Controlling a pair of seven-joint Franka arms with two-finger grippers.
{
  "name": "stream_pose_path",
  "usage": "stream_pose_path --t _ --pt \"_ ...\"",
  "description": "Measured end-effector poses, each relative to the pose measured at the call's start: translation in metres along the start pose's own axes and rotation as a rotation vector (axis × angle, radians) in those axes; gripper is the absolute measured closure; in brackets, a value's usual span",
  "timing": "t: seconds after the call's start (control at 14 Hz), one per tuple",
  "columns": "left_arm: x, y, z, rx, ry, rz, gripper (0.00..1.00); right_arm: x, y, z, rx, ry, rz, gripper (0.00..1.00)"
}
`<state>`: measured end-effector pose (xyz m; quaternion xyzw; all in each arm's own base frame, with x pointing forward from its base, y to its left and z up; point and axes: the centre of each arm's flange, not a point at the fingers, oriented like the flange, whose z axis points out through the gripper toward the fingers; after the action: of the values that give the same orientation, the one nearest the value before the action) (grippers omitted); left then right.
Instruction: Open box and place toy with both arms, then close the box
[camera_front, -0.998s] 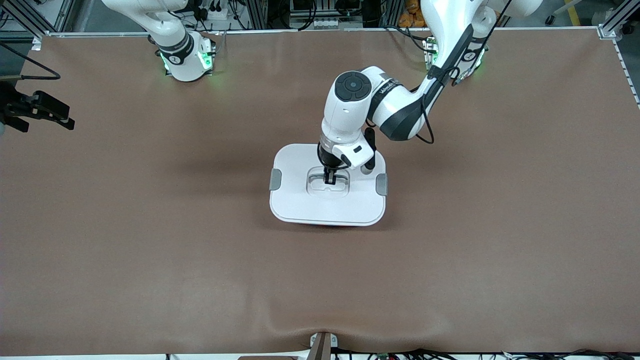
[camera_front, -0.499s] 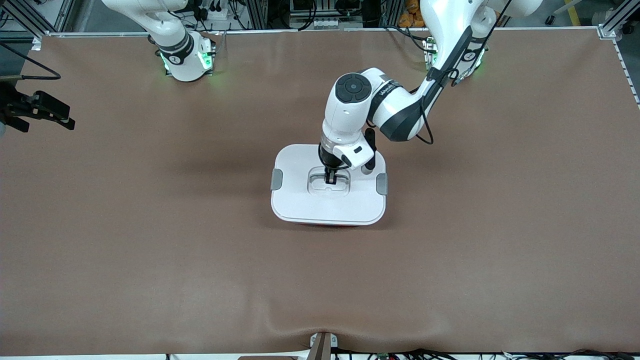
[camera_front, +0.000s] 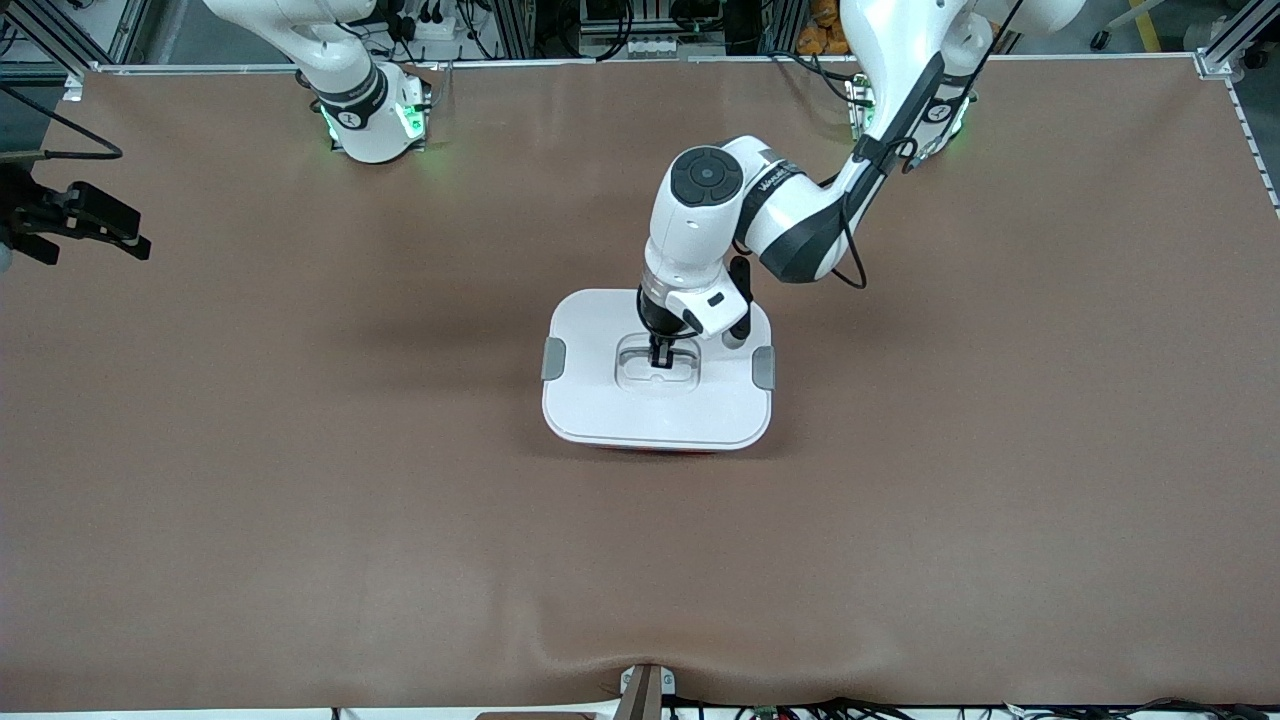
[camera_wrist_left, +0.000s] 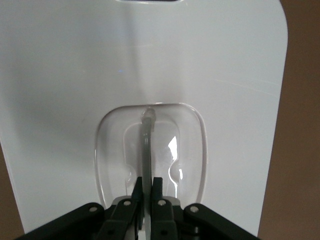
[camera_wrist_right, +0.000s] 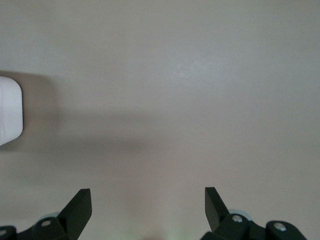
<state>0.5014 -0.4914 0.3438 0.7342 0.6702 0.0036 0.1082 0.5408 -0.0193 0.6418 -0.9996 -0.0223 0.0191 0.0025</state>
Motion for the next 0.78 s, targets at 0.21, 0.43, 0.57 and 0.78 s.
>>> stream_pose_path --t 0.21,0.43,0.57,0.78 --pt "0.001 0.001 -0.001 -0.001 0.0 -0.001 0.59 0.0 0.0 0.0 0.0 0.0 0.0 0.0" --pt "0.0 0.003 -0.013 -0.015 -0.007 -0.003 0.28 0.0 0.0 0.0 0.0 0.0 0.001 0.0" --pt "0.002 0.007 -0.027 -0.025 -0.007 -0.006 0.08 0.0 0.0 0.0 0.0 0.0 0.001 0.0" --pt "0.01 0.019 -0.052 -0.019 0.019 0.018 0.0 0.0 0.0 0.0 0.0 0.0 0.001 0.0"
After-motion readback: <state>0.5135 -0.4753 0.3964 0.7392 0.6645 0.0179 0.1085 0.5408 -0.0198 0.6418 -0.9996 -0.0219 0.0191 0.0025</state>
